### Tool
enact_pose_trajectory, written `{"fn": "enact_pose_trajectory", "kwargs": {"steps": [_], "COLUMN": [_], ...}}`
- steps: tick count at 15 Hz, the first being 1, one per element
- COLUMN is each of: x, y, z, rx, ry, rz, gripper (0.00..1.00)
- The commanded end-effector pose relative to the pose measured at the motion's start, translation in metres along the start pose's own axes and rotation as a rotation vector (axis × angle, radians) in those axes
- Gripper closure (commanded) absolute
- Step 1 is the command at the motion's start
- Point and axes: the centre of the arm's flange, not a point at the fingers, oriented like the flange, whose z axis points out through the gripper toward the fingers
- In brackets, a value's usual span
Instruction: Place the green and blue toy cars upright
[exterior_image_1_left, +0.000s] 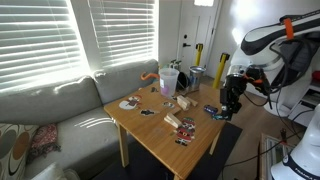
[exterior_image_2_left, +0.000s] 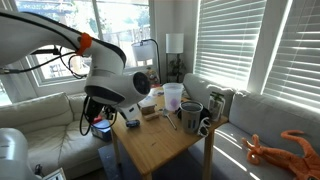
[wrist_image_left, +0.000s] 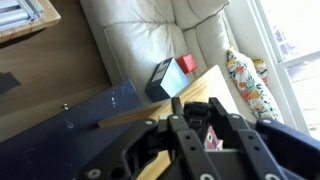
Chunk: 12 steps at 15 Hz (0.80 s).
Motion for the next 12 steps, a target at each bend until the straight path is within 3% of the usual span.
{"fn": "enact_pose_trajectory", "kwargs": {"steps": [1, 7, 9, 10, 12], "x": [0.026, 0.050, 0.058, 0.040, 0.048], "y": [0.017, 0.044, 0.053, 0.051, 0.057], "z": [-0.003, -0.014, -0.017, -0.010, -0.011], "rx": [0.083, 0.234, 0.237, 0.201, 0.210], "ry": [-0.150, -0.324, -0.349, -0.308, -0.325], "rz": [0.100, 0.190, 0.228, 0.216, 0.237], "gripper": [0.92, 0.92, 0.92, 0.69, 0.69]}}
